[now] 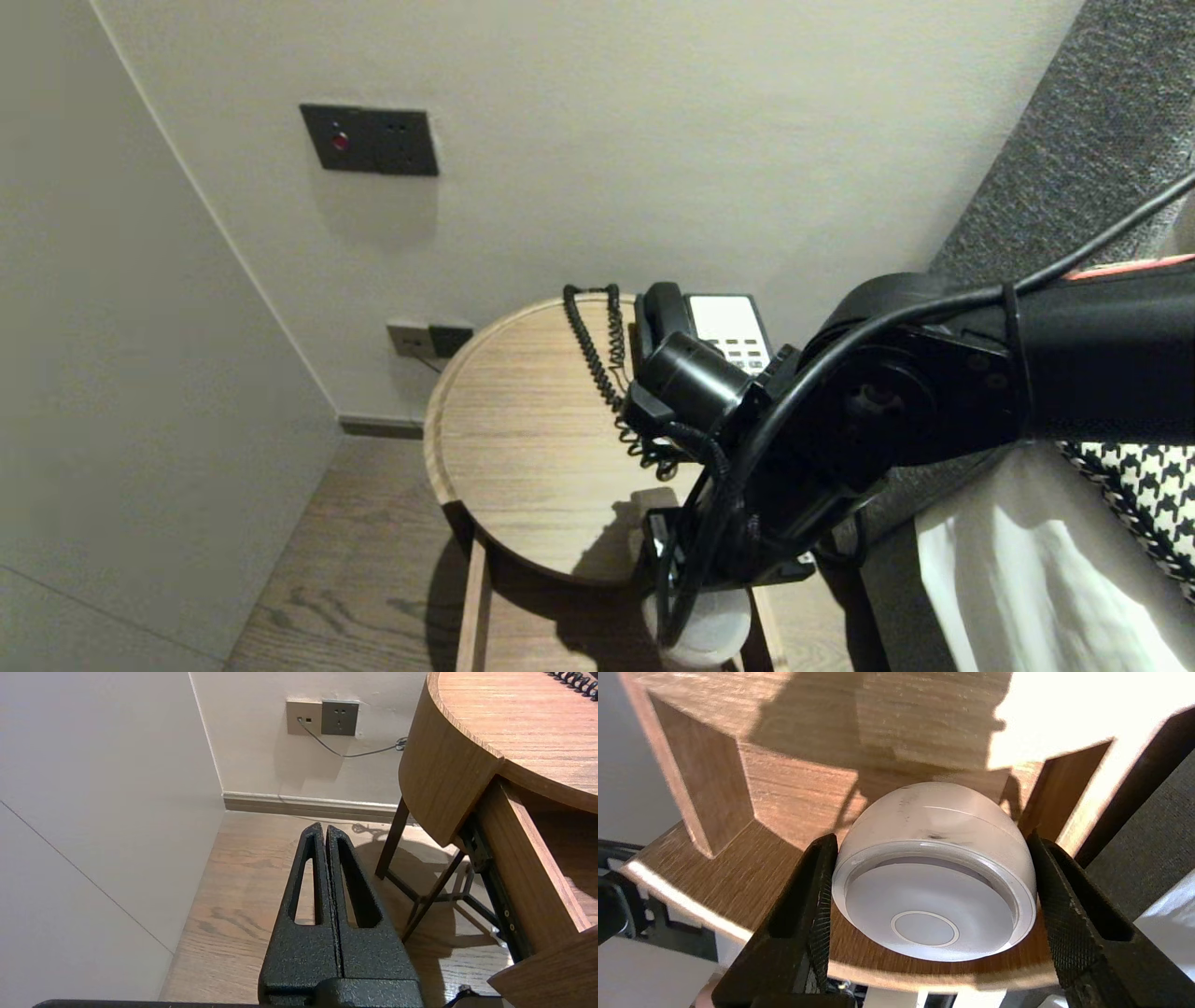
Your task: Take the remote control out of the drawer one by one and place them on the table
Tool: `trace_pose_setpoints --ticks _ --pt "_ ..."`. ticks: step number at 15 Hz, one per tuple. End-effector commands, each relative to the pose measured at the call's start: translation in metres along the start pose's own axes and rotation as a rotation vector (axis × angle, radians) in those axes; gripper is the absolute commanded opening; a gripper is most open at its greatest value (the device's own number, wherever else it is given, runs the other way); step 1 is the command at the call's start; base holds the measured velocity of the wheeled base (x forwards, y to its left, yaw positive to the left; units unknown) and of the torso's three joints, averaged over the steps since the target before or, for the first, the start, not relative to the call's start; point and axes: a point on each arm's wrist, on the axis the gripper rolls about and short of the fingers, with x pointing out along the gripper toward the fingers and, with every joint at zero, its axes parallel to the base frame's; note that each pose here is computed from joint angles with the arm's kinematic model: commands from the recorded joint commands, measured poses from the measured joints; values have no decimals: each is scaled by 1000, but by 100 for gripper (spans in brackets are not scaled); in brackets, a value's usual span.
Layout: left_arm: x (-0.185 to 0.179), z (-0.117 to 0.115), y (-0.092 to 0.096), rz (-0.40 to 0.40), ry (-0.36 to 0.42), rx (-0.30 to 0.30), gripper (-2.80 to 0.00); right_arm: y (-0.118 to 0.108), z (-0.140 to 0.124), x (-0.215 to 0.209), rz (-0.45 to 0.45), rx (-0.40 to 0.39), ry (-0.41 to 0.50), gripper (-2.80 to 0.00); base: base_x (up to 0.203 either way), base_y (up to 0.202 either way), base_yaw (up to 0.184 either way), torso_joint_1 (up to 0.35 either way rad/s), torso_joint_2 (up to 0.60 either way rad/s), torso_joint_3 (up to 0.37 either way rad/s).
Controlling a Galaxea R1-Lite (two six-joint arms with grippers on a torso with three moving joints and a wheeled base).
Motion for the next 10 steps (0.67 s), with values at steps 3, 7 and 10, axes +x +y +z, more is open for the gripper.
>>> trace_pose_setpoints --ticks 3,7,10 --pt "0 0 0 1 -2 0 -280 -1 -8 -40 32 -5 -29 -280 0 0 0 0 0 0" --pt "0 0 0 1 -2 0 -280 -1 1 -54 37 4 -53 -280 0 0 0 0 0 0" --pt "0 0 0 1 -2 0 -280 -4 14 -46 2 13 -38 -280 0 0 0 0 0 0"
